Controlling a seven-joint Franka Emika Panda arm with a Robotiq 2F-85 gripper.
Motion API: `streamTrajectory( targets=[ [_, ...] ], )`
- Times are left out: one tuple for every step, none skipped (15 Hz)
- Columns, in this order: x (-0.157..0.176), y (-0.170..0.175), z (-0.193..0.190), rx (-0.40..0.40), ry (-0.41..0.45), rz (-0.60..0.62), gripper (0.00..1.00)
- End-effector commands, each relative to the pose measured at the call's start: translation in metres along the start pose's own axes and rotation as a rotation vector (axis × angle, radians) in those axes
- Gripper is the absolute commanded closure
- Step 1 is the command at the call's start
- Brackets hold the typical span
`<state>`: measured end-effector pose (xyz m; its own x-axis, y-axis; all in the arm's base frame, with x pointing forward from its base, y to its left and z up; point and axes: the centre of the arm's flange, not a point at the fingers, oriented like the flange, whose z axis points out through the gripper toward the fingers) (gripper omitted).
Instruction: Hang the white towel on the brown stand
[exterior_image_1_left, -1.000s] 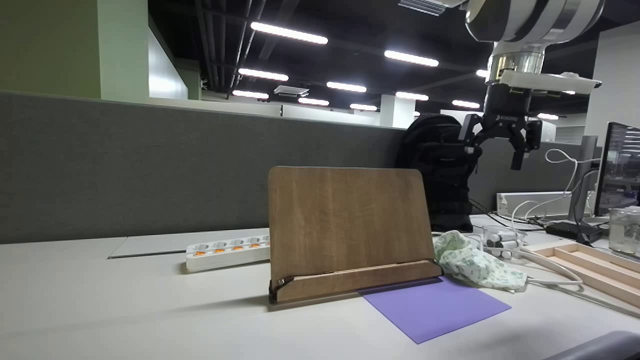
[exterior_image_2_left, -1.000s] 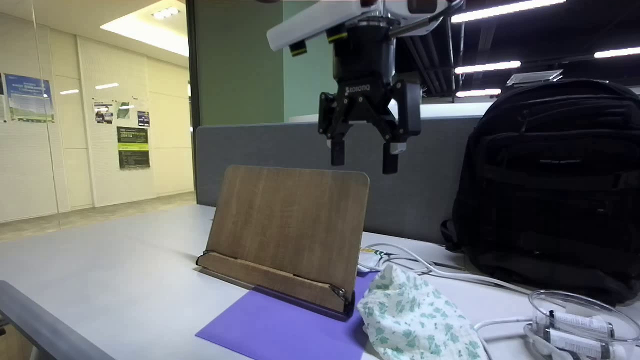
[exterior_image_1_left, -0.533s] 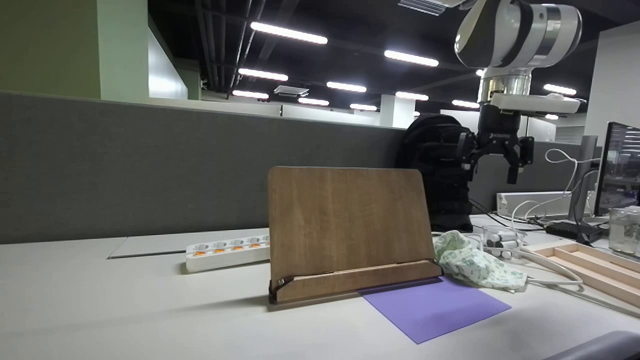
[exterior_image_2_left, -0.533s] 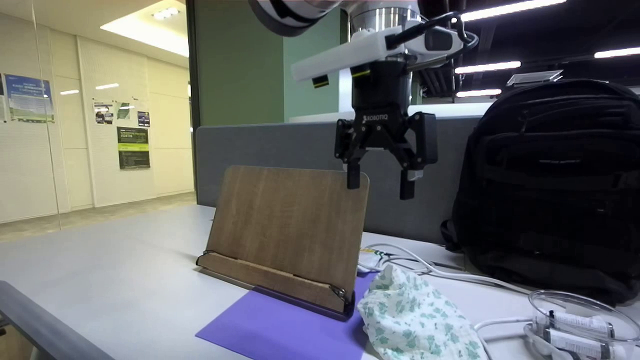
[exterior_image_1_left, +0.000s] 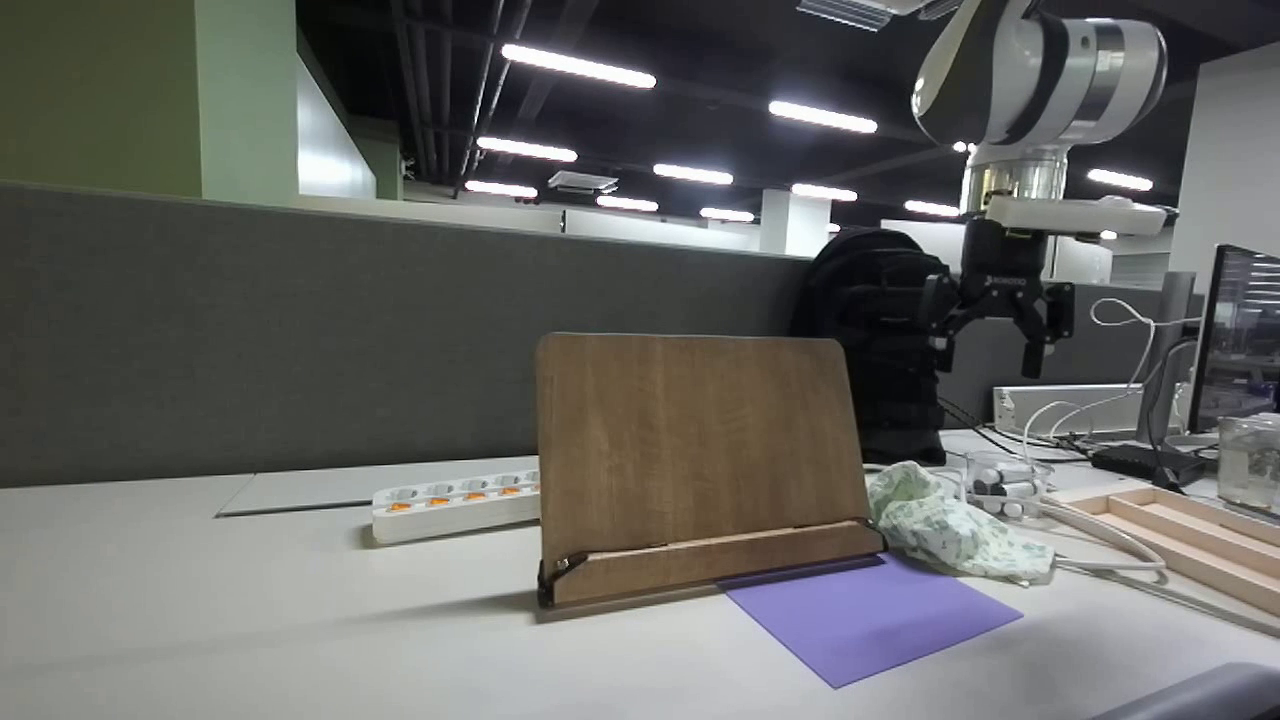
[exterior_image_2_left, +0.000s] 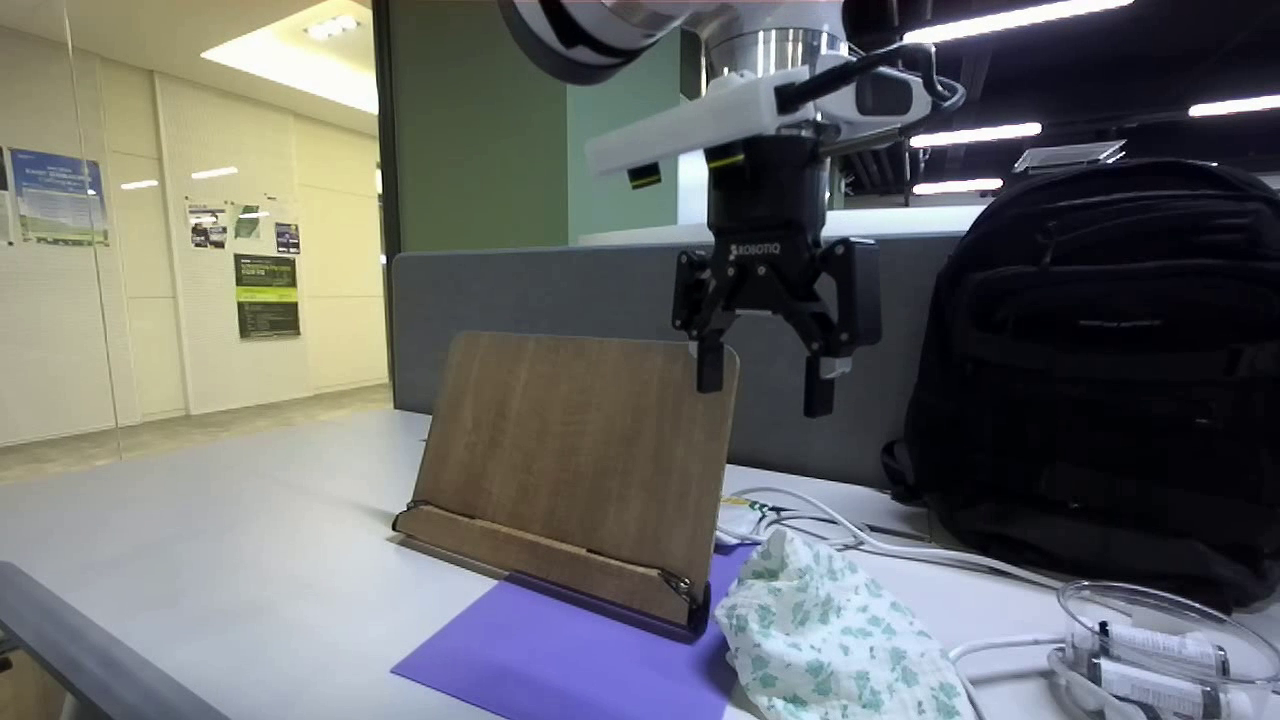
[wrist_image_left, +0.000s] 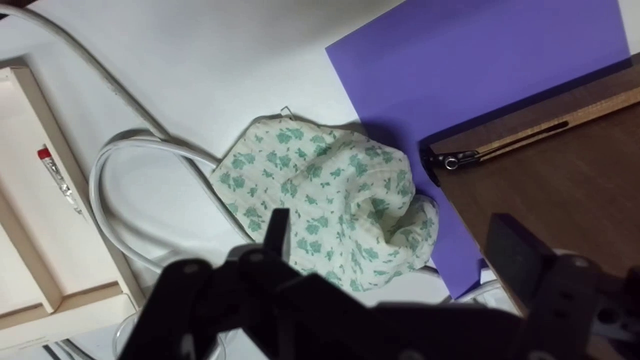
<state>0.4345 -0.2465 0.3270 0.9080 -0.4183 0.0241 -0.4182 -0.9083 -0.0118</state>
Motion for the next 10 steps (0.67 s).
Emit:
streamTrajectory(
  targets=[
    [0.016,0.015,0.025,-0.034,-0.055,0.060,0.00],
    [0.018,0.019,0.032,-0.040,-0.068,0.063,0.00],
    [0.022,0.020,0.040,-0.047,-0.079,0.066,0.00],
    [0.026,0.021,0.047,-0.050,-0.088,0.070,0.00],
    [0.031,0.019,0.053,-0.048,-0.090,0.073,0.00],
    [0.037,0.017,0.059,-0.048,-0.083,0.079,0.00],
    [0.043,0.014,0.064,-0.045,-0.078,0.082,0.00],
    [0.049,0.010,0.069,-0.040,-0.073,0.084,0.00],
    [0.056,0.006,0.074,-0.043,-0.073,0.084,0.00],
    [0.061,0.004,0.078,-0.046,-0.070,0.083,0.00]
  ],
)
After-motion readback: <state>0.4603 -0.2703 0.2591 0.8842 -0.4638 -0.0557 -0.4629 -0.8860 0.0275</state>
